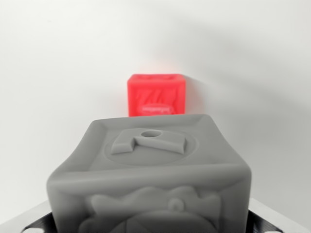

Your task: Destack cube

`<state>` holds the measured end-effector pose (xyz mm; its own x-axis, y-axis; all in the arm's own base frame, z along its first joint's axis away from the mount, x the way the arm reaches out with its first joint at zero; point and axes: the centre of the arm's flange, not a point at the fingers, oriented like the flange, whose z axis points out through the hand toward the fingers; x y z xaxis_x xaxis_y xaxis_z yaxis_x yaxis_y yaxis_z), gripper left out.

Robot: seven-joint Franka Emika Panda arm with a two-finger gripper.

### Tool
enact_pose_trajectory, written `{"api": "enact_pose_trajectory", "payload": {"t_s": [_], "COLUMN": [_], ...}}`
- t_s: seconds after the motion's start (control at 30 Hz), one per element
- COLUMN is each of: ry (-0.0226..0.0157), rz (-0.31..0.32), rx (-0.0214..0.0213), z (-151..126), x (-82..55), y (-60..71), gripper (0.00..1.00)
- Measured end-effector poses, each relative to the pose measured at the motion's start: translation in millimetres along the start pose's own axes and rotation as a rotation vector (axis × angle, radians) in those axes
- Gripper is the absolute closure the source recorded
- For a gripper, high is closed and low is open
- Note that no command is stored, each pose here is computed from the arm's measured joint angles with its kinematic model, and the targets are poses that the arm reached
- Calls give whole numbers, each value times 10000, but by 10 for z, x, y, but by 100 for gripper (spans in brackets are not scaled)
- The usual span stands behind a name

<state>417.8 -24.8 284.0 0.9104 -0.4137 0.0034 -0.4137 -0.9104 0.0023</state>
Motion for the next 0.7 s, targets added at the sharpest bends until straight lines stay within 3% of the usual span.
{"api": "enact_pose_trajectory", "payload": {"t_s": [0.07, 0.13, 0.17, 0.2, 0.3, 0.37, 0.7], "ry": [1, 52, 54, 45, -43, -67, -70], "rz": [0, -34, -61, -72, -94, -119, -296], "rx": [-1, 20, 25, 24, 8, 11, 35], "z": [-50, -97, -100, -96, -56, -39, 13], "x": [1, 4, 7, 8, 11, 12, 25], "y": [0, 5, 16, 24, 88, 132, 318], "gripper": [100, 100, 100, 100, 100, 100, 100]}}
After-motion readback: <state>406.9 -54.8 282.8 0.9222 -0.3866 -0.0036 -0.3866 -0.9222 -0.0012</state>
